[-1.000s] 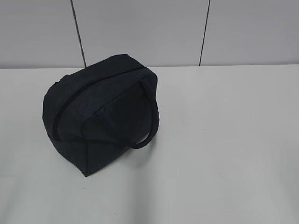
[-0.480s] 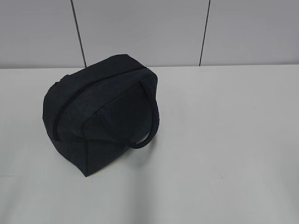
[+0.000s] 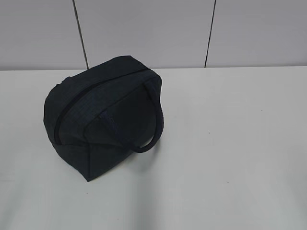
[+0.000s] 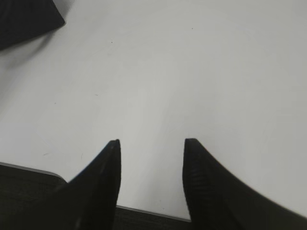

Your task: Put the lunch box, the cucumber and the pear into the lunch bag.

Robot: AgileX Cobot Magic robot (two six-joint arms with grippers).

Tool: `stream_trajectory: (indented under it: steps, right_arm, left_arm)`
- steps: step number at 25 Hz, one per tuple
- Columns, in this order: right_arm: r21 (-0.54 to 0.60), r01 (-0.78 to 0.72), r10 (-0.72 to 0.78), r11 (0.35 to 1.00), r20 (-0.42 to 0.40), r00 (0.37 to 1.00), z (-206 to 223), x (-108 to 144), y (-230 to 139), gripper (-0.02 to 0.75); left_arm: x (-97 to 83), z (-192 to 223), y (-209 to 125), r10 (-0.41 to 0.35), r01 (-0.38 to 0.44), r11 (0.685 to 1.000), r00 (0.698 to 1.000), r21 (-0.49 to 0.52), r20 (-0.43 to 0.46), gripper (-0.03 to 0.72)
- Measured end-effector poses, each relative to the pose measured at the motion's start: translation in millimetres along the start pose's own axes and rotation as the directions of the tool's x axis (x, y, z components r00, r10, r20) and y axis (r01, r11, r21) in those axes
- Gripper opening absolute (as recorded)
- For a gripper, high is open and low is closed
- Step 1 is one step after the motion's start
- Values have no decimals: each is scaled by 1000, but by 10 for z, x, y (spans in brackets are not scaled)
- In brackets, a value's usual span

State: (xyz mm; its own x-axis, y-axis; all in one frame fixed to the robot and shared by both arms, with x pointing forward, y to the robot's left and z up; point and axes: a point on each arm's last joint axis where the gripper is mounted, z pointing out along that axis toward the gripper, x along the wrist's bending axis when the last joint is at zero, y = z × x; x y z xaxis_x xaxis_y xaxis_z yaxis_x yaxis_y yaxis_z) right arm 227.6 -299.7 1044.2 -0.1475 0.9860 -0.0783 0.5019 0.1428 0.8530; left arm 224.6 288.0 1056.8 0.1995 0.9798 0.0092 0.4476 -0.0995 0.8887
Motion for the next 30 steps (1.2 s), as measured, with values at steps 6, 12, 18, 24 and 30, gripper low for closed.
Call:
stream_trajectory:
  steps: [6,12,18,24,30]
  right_arm:
    - [0,0,0,1000,0,1000,0,0,0,337]
    - [0,0,0,1000,0,1000,0,0,0,337]
    - [0,0,0,1000,0,1000,0,0,0,337]
    - [0,0,0,1000,0,1000,0,0,0,337]
    - [2,-17,17,1000,27,999,0,4,1,337]
  left_arm:
    - [2,-5,-2,16,-16,1000,999,-1,36,467]
    - [-1,-5,-2,15,-15,1000,999,-2,41,467]
    - [-1,-5,-2,15,-15,1000,999,-2,41,467]
    - [-1,-5,-2,15,-15,1000,999,-2,41,467]
    - [-1,-5,-2,15,-15,1000,999,-2,41,467]
